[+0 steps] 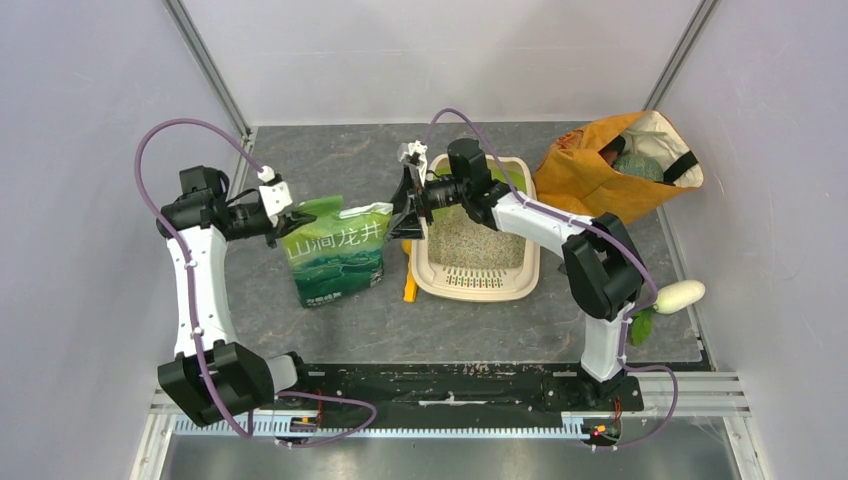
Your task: Fill the litter box with clean litter
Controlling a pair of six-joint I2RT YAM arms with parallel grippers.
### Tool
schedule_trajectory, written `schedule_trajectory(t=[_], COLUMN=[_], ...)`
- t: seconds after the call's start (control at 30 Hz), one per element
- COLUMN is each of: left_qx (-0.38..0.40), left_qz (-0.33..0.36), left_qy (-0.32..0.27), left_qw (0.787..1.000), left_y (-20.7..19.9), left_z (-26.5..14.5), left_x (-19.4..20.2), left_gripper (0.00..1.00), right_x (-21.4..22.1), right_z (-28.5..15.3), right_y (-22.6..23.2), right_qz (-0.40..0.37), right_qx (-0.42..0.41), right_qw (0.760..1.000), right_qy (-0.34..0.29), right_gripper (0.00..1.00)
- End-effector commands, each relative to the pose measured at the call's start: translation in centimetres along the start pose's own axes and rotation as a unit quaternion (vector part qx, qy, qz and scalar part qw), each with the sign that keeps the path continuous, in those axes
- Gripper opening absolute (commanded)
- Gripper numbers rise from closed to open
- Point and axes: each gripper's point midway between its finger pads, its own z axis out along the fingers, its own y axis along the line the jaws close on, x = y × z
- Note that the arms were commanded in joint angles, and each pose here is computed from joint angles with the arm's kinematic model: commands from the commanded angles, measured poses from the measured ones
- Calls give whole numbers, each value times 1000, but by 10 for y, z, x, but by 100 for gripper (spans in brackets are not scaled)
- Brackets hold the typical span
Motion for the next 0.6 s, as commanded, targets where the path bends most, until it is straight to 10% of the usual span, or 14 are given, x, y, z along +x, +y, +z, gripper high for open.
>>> schedule_trajectory(t=[0.0, 0.43, 0.57], left_qx=[0, 11, -2], left_qz=[-19, -32, -64], left_qy=[-28, -28, -23], left_qw=[999, 999, 998], left_y=[-1, -4, 4], left_z=[-4, -1, 1], left_x=[-15, -4, 4], left_gripper=[2, 2, 2], right_x=[-17, 8, 18], right_z=[-1, 33, 44], right_y=[12, 18, 26], right_qz=[4, 50, 55], right_qx=[-19, -32, -42], right_qw=[999, 995, 995], right_qy=[-44, -79, -74], right_gripper=[92, 93, 72])
